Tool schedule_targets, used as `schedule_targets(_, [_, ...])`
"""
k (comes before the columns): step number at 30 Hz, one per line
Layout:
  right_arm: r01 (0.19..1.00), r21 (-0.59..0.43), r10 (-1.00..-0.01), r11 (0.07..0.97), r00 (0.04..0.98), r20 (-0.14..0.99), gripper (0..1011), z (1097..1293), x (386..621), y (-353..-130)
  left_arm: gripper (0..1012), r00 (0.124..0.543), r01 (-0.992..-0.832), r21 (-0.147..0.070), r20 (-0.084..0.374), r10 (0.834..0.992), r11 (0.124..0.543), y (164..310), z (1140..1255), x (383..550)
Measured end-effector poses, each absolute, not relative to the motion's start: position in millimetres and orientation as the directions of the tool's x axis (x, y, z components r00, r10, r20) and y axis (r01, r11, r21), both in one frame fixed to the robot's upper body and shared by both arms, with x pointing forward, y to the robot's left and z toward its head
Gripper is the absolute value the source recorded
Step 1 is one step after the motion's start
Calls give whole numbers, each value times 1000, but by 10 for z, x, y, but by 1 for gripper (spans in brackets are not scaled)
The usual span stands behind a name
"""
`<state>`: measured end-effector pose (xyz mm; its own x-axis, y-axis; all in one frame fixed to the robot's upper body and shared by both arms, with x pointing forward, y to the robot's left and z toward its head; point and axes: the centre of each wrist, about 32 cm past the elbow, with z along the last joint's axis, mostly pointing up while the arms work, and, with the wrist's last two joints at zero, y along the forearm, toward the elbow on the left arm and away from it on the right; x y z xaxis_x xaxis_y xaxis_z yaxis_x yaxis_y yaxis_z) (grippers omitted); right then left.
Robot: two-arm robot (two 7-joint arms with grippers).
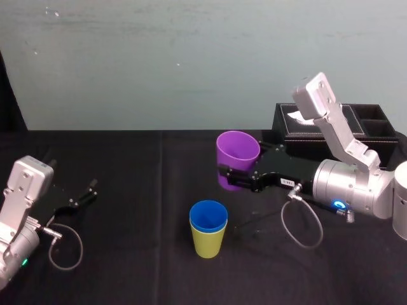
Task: Stack the three plastic cups sequentially using one hand.
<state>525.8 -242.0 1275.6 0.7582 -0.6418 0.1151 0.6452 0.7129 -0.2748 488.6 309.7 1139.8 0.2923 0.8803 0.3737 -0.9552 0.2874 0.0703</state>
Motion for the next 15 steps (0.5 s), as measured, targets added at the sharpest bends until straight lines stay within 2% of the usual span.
schedule_targets(7, [612,-274,-606,741,786,117,723,12781,5181,-2369,1000,292,-955,70,374,880,287,3097,11398,4886])
schedule_targets(15, [576,-287,-572,765,813,108,723,12715,5129,-2304,1000,292,-955,70,374,880,287,3097,11398,4886])
